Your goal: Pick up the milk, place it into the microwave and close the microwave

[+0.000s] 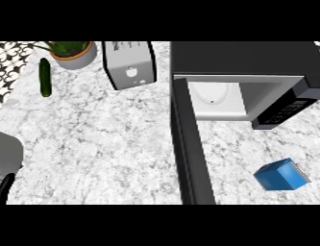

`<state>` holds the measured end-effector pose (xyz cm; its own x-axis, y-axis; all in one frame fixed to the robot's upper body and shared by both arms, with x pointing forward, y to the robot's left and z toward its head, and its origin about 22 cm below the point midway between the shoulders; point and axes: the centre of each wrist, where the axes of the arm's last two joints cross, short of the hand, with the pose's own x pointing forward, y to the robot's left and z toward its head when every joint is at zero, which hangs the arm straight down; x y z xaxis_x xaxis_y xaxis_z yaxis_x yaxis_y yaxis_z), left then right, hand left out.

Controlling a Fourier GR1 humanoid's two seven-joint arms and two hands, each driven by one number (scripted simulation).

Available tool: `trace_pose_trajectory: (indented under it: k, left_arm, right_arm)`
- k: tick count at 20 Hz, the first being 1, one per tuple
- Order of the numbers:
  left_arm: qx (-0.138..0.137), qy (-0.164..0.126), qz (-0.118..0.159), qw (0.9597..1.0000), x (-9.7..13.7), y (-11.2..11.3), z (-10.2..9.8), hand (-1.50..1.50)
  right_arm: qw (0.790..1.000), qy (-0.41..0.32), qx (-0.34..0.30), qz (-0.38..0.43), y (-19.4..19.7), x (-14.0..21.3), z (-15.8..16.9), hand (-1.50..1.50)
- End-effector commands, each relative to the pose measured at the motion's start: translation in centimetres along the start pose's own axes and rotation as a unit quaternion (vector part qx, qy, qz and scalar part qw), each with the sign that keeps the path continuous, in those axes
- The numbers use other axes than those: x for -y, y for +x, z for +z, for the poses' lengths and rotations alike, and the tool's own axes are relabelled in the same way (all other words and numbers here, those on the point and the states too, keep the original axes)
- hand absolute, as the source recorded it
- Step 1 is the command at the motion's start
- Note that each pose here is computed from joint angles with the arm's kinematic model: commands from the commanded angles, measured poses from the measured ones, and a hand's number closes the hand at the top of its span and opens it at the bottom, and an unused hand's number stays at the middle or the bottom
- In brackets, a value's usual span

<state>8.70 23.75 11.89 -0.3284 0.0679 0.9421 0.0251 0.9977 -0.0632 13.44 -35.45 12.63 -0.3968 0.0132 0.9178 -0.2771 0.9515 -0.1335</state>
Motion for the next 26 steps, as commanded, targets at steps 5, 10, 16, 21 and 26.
trace_pose_trajectory:
  k: [5,10,16,21,26]
  left_arm:
    - [0.04,-0.005,0.018,0.999,-0.6,2.8,2.4,-1.5]
    - [0.039,-0.008,0.018,0.999,-0.4,4.2,3.7,-1.5]
    - [0.034,-0.012,0.022,0.9991,-1.3,3.0,4.3,-1.5]
    - [0.034,-0.009,0.023,0.9991,-1.1,3.1,5.3,-1.5]
    - [0.035,-0.009,0.025,0.999,-1.1,3.4,5.5,-1.5]
  right_arm:
    - [0.998,-0.043,-0.05,0.024,-4.7,0.9,1.4,-1.5]
    - [0.992,-0.075,-0.089,0.04,-7.9,2.4,3.3,-1.5]
    - [0.989,-0.07,-0.123,0.043,-12.7,2.3,4.5,-1.5]
    - [0.986,-0.069,-0.14,0.064,-15.8,3.2,6.0,-1.5]
    - [0.982,-0.049,-0.149,0.104,-18.4,3.8,6.3,-1.5]
